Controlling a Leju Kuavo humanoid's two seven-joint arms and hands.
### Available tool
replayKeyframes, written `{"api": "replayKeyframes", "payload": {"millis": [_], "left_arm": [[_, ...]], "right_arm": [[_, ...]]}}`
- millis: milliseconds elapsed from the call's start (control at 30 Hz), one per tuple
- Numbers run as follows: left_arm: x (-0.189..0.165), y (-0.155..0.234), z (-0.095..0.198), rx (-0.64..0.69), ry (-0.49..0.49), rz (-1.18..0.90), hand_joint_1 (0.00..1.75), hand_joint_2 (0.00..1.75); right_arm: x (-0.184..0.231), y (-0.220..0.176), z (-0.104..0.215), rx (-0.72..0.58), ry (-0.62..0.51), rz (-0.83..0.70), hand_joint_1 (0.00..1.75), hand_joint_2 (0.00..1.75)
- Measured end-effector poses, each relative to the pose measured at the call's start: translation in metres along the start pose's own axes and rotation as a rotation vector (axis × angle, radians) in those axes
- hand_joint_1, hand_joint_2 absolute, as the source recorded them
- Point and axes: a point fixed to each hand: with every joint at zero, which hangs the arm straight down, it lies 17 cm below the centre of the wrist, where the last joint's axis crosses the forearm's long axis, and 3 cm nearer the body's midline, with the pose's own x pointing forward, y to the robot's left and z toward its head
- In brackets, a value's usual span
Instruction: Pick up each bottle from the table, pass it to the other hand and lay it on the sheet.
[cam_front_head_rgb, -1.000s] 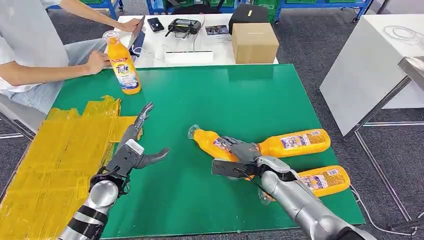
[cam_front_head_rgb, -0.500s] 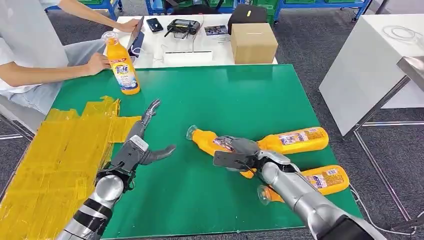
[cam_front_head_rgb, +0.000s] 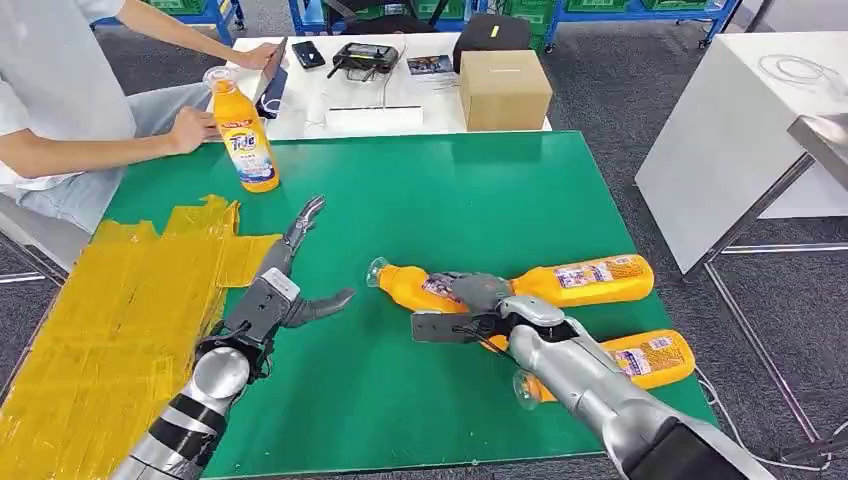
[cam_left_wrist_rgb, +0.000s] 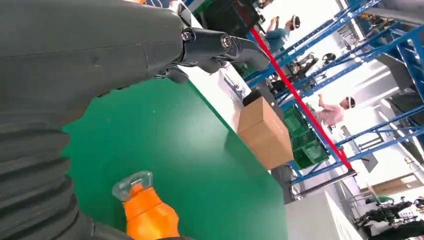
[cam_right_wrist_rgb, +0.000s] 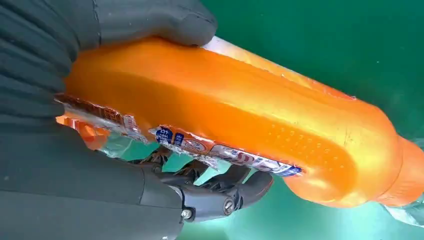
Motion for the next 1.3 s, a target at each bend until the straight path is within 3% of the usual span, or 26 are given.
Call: {"api": "replayKeyframes", "payload": {"millis": [67,400,733,1100,1133,1167,1200,1300], "left_arm": [[0.000,0.000,0.000,0.002,0.001,-0.001,0.00,1.75],[0.001,-0.002,0.007,0.000,0.006,-0.007,0.00,1.75],[0.000,0.002,0.010,0.010,0.012,-0.002,0.00,1.75],[0.000,-0.001,0.010,-0.009,0.011,0.001,0.00,1.75],[0.000,-0.001,0.010,-0.009,0.011,0.001,0.00,1.75],[0.000,-0.001,0.010,-0.010,0.012,0.002,0.00,1.75],[0.000,-0.001,0.010,-0.011,0.012,0.002,0.00,1.75],[0.000,-0.001,0.011,-0.012,0.013,0.003,0.00,1.75]], "right_arm": [[0.002,-0.003,-0.002,-0.029,0.002,0.056,1.75,1.75],[0.048,-0.005,-0.006,-0.127,-0.124,0.328,1.75,1.75],[0.070,0.001,-0.003,-0.153,-0.194,0.367,1.75,1.75],[0.109,0.015,0.013,-0.241,-0.377,0.416,1.75,1.75],[0.111,0.016,0.014,-0.244,-0.384,0.418,1.64,1.75],[0.112,0.016,0.015,-0.247,-0.392,0.423,0.45,1.75],[0.111,0.016,0.016,-0.250,-0.394,0.426,0.00,1.75],[0.108,0.018,0.018,-0.267,-0.387,0.439,0.00,1.75]]}}
